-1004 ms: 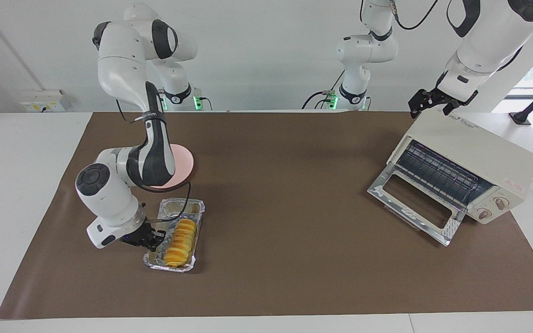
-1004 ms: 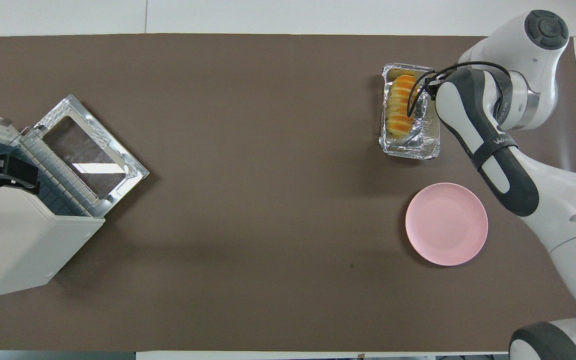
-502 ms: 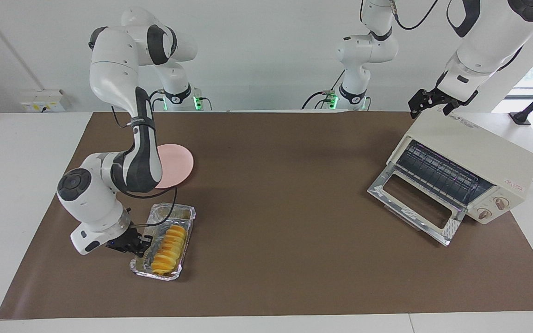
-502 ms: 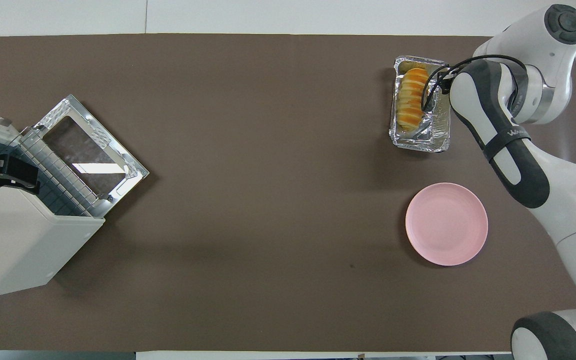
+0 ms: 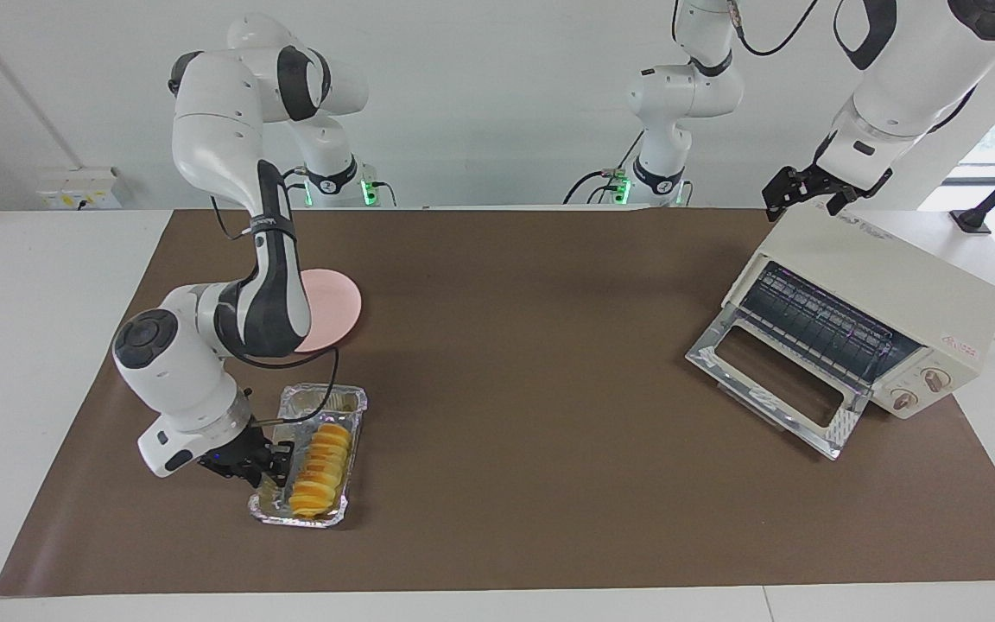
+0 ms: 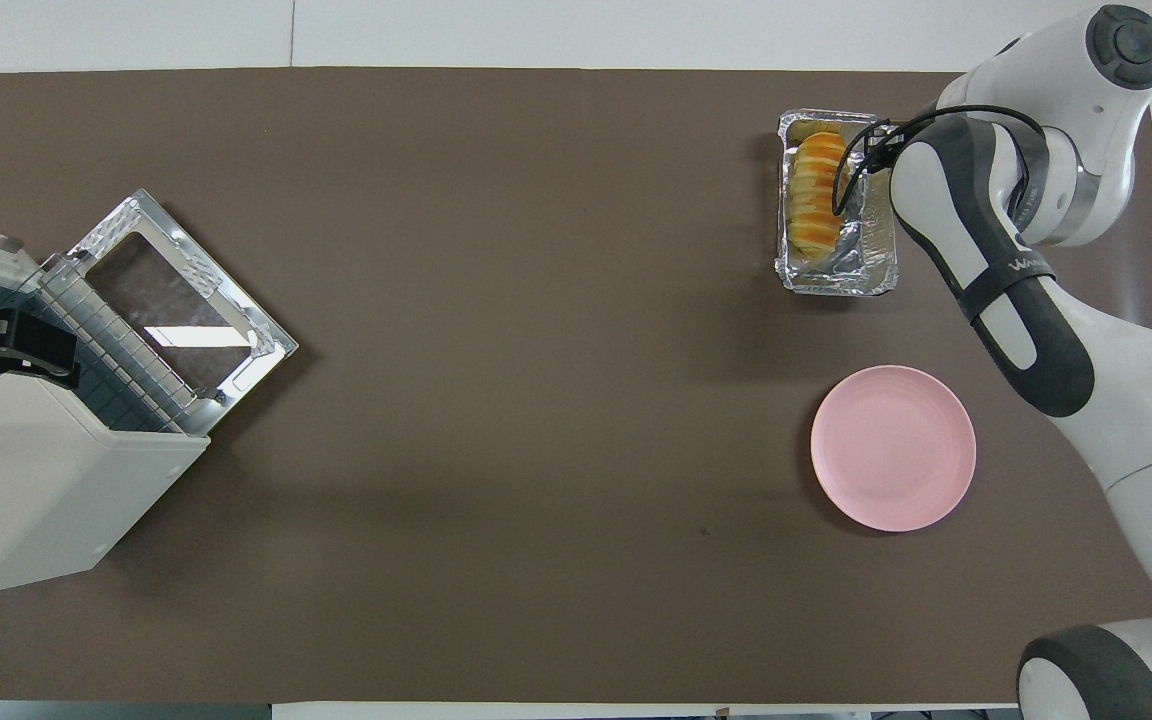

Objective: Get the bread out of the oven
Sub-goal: 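Grasp the bread slices in the foil tray with the right gripper, then lift the bread slices out of the foil tray with the right gripper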

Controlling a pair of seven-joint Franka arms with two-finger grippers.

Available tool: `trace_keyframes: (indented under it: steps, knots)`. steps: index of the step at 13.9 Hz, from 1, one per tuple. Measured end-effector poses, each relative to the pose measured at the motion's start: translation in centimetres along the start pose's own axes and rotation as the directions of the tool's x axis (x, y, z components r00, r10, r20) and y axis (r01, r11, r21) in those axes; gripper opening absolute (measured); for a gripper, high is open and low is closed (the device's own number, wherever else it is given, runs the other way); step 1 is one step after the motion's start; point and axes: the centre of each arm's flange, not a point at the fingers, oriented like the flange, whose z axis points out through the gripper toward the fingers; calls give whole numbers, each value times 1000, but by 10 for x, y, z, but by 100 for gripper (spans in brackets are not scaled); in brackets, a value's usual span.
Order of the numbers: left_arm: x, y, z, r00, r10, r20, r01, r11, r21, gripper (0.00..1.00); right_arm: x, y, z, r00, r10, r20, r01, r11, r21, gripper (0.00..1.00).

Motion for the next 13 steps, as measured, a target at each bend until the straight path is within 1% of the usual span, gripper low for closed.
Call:
trace_keyframes:
  steps: [1, 3, 4, 6, 8, 11, 13]
  knots:
    - [0, 0, 0, 1000, 0, 0, 0, 1000, 0, 100, -1, 0, 1, 1000, -13, 15, 13, 1000, -19, 66]
    - [0, 0, 0, 1000, 0, 0, 0, 1000, 0, 100, -6, -10, 3, 998, -35, 59, 37, 999, -35, 91]
    - [0, 0, 0, 1000, 0, 0, 0, 1000, 0, 100, -8, -19, 4, 996, -39, 77, 43, 998, -47, 99]
    - [0, 0, 0, 1000, 0, 0, 0, 1000, 0, 100, -13, -36, 7, 993, -52, 107, 62, 994, -92, 100]
    - [0, 0, 0, 1000, 0, 0, 0, 1000, 0, 100, -15, -44, 6, 991, -54, 125, 69, 990, -119, 100]
    - [0, 0, 0, 1000, 0, 0, 0, 1000, 0, 100, -11, -44, -6, 991, -54, 122, 70, 989, -128, 100]
    - [0, 0, 0, 1000, 0, 0, 0, 1000, 0, 100, -12, -44, -17, 990, -51, 133, 68, 989, -129, 100]
